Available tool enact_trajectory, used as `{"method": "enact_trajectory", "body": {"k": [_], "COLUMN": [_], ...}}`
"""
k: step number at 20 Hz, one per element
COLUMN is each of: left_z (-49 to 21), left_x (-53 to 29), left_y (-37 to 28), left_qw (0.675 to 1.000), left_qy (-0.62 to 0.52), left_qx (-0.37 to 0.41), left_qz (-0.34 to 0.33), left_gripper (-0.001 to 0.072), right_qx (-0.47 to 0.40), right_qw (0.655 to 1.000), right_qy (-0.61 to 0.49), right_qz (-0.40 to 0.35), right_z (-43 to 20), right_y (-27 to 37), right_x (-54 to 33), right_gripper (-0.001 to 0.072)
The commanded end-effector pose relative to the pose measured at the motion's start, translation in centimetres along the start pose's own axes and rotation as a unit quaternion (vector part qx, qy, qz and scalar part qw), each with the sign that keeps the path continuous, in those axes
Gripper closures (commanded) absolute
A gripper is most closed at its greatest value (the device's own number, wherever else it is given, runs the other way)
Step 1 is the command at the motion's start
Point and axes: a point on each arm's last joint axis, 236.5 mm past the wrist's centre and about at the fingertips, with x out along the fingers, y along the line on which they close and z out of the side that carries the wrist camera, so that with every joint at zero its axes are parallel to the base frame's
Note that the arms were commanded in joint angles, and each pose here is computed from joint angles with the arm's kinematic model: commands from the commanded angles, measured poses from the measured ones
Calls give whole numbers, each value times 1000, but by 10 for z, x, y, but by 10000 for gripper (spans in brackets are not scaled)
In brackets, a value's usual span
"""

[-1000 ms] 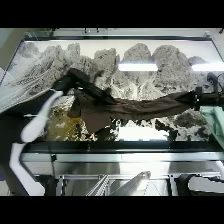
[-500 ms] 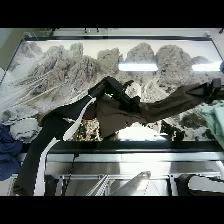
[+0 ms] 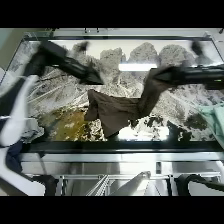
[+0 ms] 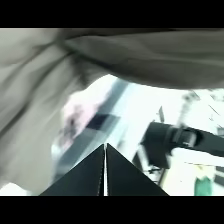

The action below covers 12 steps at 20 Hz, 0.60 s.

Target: Fold the shirts.

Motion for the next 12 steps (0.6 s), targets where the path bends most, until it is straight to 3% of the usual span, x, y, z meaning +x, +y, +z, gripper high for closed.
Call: {"method": "enact_trajectory", "body": {"k": [1,3,4,5,6,9,12], "left_z": [-45,-67,-77,-86,-92,-110,-117], "left_x": [-87,-106,-109,-111,-110,-101,-95], "left_y": [35,49,56,64,69,74,71], "left_qw": [995,991,989,986,983,980,979], "left_qy": [-68,-104,-115,-129,-142,-154,-162], "left_qx": [-30,-52,-63,-77,-90,-99,-95], "left_qz": [60,68,71,74,75,79,85], "left_gripper": [689,689,689,688,688,687,687], "right_qx": [-17,-10,-7,-3,3,-21,-32], "right_qw": [998,995,993,993,994,998,999], "right_qy": [-23,-47,-54,-48,-35,-4,-34], "right_qz": [-48,-89,-104,-109,-103,-60,-13], "right_z": [-18,-38,-52,-68,-82,-83,-25], "right_y": [2,-23,-38,-50,-55,-41,-15], "right_x": [134,200,227,250,263,254,188], "right_gripper": [687,686,600,256,16,15,18]}}
